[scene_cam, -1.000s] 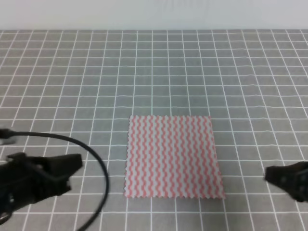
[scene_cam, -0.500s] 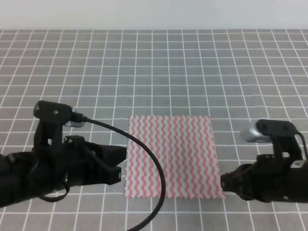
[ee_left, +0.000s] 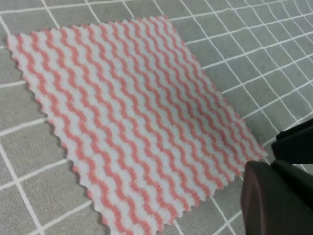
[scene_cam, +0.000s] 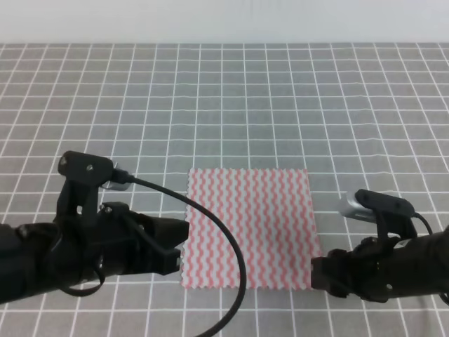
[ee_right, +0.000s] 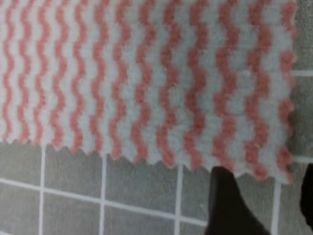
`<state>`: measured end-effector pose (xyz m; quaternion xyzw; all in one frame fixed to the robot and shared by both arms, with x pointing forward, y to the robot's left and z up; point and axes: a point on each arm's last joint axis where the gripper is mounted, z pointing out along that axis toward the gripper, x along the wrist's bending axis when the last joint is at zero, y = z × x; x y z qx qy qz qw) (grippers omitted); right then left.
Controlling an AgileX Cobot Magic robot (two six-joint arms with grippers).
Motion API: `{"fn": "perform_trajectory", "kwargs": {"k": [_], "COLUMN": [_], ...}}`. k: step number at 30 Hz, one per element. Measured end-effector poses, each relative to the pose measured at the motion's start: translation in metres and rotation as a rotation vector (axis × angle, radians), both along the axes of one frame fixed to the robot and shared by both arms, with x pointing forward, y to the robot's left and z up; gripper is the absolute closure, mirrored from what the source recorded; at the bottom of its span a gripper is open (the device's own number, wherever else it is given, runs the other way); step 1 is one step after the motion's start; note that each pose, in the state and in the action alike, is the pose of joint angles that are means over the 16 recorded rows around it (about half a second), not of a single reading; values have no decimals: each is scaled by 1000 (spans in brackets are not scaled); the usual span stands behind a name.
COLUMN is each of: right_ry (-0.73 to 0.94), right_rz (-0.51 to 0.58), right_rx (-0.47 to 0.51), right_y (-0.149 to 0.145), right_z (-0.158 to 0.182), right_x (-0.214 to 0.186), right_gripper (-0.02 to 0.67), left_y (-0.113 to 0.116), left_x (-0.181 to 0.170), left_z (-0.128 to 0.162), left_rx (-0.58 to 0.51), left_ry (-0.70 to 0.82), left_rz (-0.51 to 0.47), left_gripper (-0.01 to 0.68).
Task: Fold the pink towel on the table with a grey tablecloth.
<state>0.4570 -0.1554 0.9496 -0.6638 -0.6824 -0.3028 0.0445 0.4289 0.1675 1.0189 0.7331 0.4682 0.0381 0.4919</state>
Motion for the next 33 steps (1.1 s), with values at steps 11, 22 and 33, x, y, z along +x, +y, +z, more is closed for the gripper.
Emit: {"fn": "perform_trajectory", "kwargs": {"k": [11, 22, 33], "right_ry": [38, 49, 52], "right_rz": [-7, 30, 49], "right_rx": [-13, -37, -46], "right_y": [8, 9, 9], "right_z": [-11, -15, -16], "right_x": [14, 15, 14], "right_gripper": [330, 340, 387], "left_y": [0, 0, 0], "left_x": [0, 0, 0], "left_z": [0, 0, 0], "left_rx": [1, 5, 10], "left_ry": [-1, -6, -12], "left_rz": [-3, -12, -16], "left_gripper": [674, 674, 674]}}
